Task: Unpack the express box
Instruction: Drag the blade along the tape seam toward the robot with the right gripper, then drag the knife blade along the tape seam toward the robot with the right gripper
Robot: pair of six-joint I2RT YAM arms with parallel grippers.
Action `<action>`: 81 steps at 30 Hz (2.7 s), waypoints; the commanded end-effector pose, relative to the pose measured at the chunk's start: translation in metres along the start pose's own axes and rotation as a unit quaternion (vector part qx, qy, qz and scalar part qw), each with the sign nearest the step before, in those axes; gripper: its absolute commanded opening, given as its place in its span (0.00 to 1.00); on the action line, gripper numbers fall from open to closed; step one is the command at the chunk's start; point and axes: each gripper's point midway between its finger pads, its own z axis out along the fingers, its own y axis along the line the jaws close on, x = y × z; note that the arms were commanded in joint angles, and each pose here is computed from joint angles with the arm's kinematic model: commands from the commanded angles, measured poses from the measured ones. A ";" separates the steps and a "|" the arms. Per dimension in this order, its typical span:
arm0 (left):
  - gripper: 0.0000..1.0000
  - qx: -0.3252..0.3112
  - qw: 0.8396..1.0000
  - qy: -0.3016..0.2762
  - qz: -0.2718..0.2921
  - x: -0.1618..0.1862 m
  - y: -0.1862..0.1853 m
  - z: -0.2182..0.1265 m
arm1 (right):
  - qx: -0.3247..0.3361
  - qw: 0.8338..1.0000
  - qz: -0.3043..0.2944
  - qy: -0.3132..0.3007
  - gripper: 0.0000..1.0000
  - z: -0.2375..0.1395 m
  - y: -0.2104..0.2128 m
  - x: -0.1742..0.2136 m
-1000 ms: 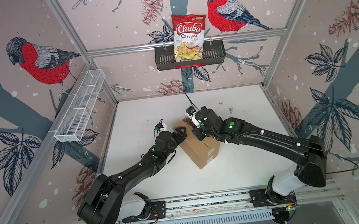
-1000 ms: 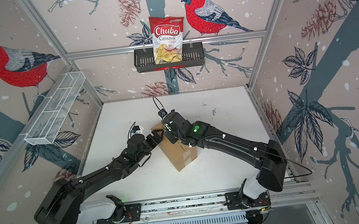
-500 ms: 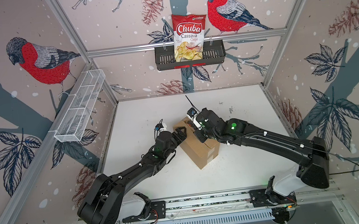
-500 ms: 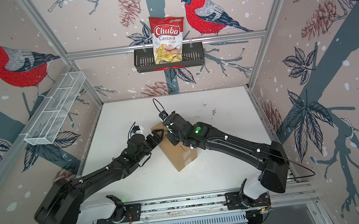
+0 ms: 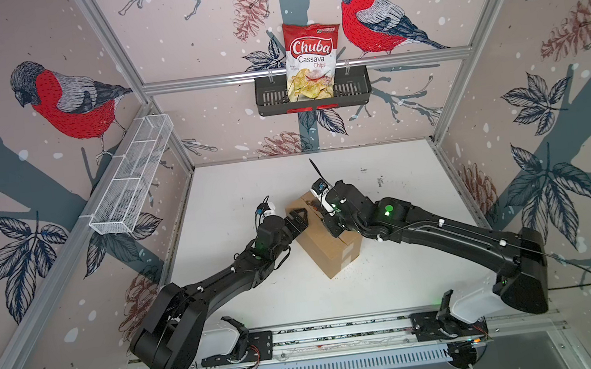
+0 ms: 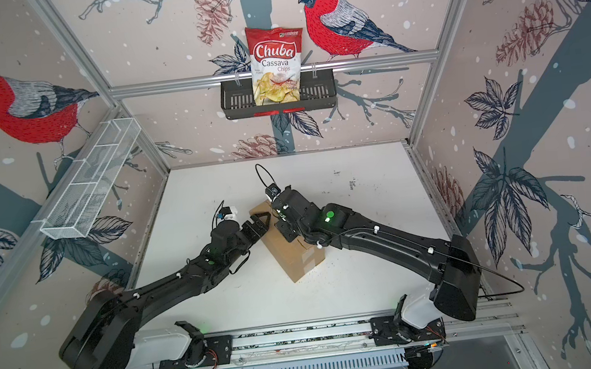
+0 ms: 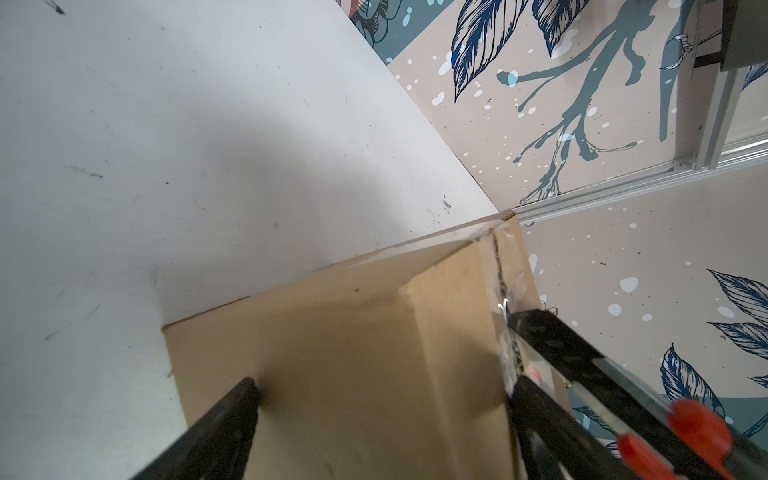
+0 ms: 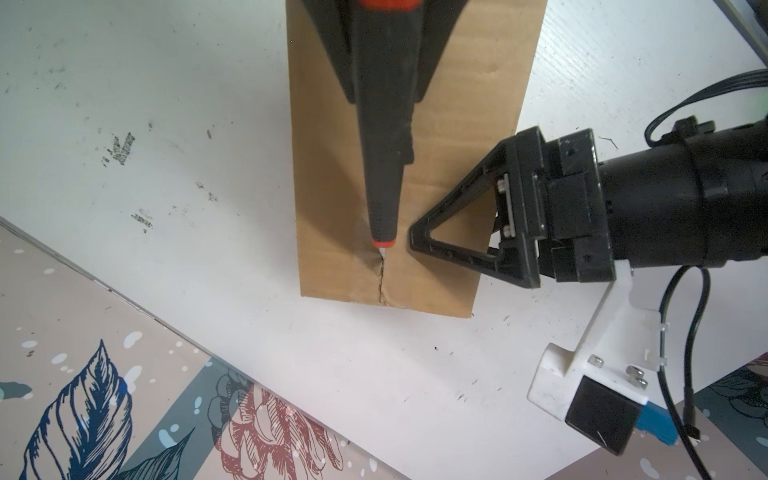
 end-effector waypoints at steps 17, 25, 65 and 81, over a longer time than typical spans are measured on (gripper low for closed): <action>0.93 -0.017 1.000 0.002 0.002 0.003 0.006 0.001 | 0.002 1.000 0.017 0.014 0.00 -0.012 0.000 0.015; 0.93 -0.018 1.000 0.000 0.001 0.002 0.006 0.001 | 0.002 1.000 0.023 0.017 0.00 -0.017 0.001 0.020; 0.93 -0.022 1.000 0.001 0.003 0.005 0.005 0.003 | 0.009 0.998 0.044 0.037 0.00 -0.044 0.002 0.047; 0.93 -0.026 1.000 0.002 0.003 0.006 0.005 0.004 | 0.015 0.997 0.053 0.045 0.00 -0.056 0.003 0.056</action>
